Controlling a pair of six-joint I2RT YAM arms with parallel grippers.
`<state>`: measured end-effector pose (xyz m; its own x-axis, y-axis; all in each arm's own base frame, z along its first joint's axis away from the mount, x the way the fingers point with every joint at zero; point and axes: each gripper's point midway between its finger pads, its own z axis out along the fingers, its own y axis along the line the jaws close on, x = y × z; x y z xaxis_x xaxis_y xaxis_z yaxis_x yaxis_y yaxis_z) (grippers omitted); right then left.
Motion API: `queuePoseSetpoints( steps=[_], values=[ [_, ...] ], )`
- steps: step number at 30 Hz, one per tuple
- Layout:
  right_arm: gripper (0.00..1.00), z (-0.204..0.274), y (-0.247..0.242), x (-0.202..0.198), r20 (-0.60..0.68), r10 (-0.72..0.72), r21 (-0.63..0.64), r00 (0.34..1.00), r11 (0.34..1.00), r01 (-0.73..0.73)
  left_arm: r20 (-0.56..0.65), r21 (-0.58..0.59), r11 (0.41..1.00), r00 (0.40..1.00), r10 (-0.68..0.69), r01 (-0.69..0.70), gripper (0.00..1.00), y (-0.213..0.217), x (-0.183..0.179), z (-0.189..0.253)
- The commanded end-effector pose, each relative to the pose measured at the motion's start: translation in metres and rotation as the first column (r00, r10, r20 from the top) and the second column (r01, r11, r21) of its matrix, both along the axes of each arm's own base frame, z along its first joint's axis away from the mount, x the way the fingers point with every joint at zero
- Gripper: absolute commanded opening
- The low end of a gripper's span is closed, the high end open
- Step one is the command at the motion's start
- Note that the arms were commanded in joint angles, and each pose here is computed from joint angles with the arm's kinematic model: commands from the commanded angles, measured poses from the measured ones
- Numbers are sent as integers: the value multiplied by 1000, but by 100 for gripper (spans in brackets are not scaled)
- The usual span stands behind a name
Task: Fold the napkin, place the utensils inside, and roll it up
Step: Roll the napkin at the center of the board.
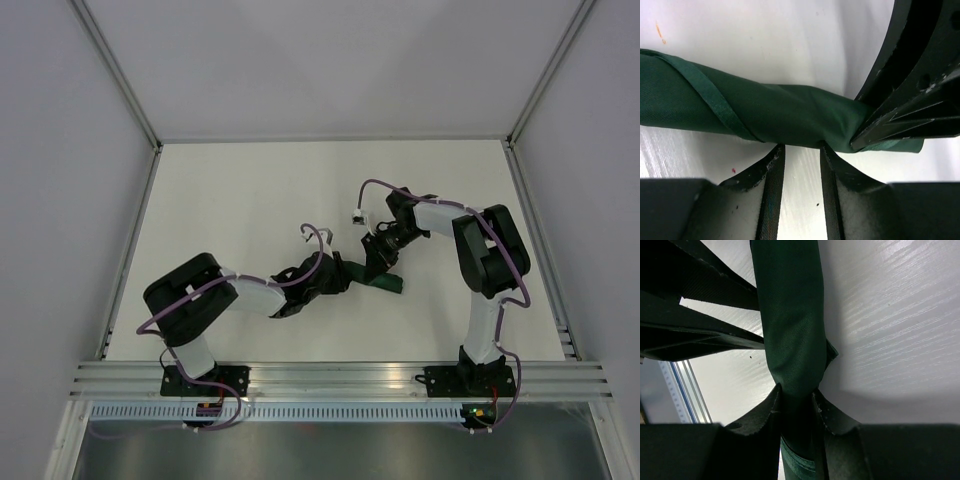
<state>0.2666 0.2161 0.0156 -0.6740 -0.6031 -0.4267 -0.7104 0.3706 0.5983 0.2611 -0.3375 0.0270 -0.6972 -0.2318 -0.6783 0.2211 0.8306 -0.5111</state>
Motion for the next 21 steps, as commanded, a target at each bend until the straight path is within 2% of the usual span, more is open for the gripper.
queuePoseSetpoints(
  steps=[1, 8, 14, 21],
  values=[
    [30, -26, -20, 0, -7, -26, -117, 1000, 993, 25, 34, -43, 998, 998, 55, -54, 39, -12, 19, 18],
    [49, -4, -24, 22, 72, -74, -122, 995, 989, 83, 9, -19, 998, 998, 64, -64, 39, -13, 30, 14],
    [54, 9, -24, 38, 117, -101, -127, 988, 985, 116, -10, -16, 997, 997, 72, -72, 39, -11, 38, 13],
    [55, 22, -26, 54, 140, -150, -114, 979, 979, 166, -21, 14, 998, 998, 58, -58, 39, -13, 50, 15]
  ],
)
